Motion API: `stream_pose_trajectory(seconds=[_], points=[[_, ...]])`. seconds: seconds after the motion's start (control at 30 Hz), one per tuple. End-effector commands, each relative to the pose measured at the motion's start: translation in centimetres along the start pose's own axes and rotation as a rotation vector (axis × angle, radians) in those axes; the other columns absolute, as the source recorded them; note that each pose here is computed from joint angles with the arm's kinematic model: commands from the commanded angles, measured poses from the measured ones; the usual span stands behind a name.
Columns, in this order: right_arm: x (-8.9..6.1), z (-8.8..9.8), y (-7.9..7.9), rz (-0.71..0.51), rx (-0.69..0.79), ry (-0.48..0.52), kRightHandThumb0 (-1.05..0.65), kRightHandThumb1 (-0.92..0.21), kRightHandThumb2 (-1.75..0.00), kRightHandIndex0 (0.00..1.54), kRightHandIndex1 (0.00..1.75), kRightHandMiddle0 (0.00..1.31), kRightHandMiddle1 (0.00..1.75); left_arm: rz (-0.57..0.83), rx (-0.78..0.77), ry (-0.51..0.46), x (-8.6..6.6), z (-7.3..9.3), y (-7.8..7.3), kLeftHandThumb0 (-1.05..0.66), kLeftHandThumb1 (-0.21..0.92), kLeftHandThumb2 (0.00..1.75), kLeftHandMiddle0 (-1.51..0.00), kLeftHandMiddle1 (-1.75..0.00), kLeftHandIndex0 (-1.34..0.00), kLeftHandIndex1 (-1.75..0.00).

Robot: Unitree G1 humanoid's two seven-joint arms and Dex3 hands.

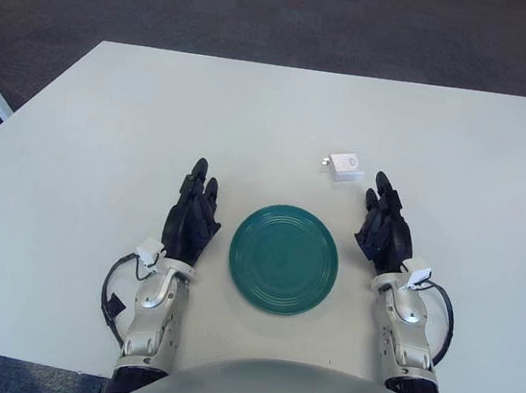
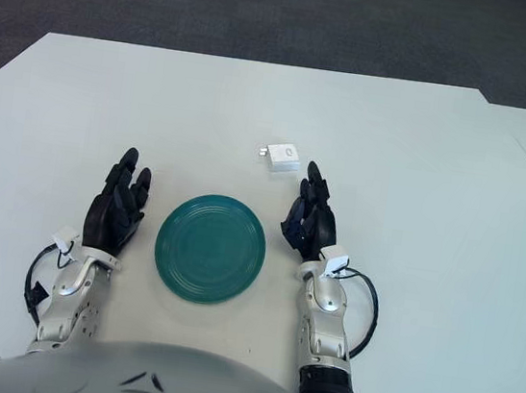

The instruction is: Put the charger into the plate.

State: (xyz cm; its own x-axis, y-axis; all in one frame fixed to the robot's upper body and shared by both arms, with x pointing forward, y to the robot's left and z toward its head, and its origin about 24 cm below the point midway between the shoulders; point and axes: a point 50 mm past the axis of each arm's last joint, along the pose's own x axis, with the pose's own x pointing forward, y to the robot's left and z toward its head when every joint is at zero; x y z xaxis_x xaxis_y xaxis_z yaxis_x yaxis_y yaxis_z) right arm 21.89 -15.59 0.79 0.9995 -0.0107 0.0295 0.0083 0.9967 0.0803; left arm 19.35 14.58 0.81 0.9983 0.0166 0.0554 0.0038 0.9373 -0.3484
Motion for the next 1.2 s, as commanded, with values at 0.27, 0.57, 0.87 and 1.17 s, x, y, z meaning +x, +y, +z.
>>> stream_pose_trajectory(seconds=[0.27,0.57,0.87,1.17], points=[[-0.4,-0.7,-0.3,-0.019,0.013,0.045,-0.82,-0.92,-0.89,0.00,0.00,0.00,0.04,0.023,-0.015,0.033,-0.3,-0.9,-0.1,-1.03,0.92,0.83,0.00,0.00,0.00,-0.12],[-0.1,-0.6,-0.4,-0.016,0.008,0.048,-0.83,-0.92,-0.87,0.00,0.00,0.00,0.04,0.030,-0.004,0.042,-0.2,-1.0,-0.2,-1.03,0.92,0.83,0.00,0.00,0.00,-0.11],[0.2,-0.5,-0.6,-0.011,-0.004,0.045,-0.85,-0.92,-0.88,0.00,0.00,0.00,0.04,0.021,-0.020,0.035,-0.1,-1.1,-0.2,-1.02,0.92,0.82,0.00,0.00,0.00,-0.13],[3.5,2.1,-2.7,-0.055,-0.080,-0.011,-0.87,-0.92,-0.89,0.00,0.00,0.02,0.06,0.021,0.013,0.050,0.0,-1.1,-0.5,-1.03,0.92,0.83,0.00,0.00,0.00,-0.13]])
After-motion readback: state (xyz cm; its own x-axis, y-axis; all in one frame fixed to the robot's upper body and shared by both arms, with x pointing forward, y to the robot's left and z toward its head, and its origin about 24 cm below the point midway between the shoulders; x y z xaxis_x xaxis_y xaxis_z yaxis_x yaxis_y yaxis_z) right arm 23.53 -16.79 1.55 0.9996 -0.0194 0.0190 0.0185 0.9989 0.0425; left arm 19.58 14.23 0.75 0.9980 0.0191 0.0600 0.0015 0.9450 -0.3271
